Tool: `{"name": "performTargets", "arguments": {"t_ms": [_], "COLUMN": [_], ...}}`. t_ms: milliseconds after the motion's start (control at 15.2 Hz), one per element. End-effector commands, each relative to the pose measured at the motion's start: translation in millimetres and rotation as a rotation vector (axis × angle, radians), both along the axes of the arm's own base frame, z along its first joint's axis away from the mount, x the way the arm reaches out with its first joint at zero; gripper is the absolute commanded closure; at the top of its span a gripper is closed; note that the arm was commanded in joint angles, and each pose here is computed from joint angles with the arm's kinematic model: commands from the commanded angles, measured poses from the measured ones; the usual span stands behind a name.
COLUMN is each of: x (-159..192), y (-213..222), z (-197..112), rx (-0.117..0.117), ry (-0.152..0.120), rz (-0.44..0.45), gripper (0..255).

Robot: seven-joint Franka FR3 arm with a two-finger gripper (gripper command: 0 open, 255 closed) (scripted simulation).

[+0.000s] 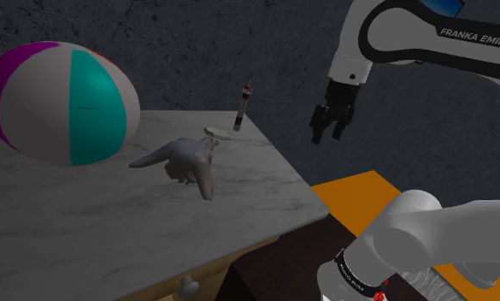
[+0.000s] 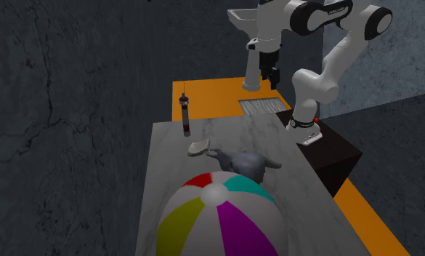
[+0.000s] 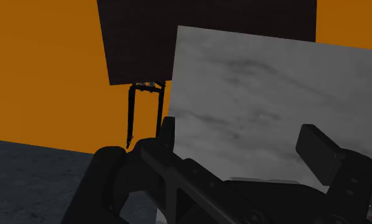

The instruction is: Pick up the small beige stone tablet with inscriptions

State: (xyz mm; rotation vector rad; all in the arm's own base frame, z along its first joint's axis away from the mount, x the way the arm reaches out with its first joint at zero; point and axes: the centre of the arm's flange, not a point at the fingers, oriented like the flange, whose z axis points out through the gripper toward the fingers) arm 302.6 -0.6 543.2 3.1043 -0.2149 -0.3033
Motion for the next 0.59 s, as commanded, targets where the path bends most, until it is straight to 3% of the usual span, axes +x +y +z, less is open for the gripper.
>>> {"name": "performTargets", "arguments": {"t_ms": [0, 528], "x": [0.0, 46.8], "y": [0.0, 14.2], "z": [0.0, -60.5], "rx": [0.0, -0.133], "ry": [0.0, -0.214], "rz": [0.0, 0.372], "gripper": [0, 0]}}
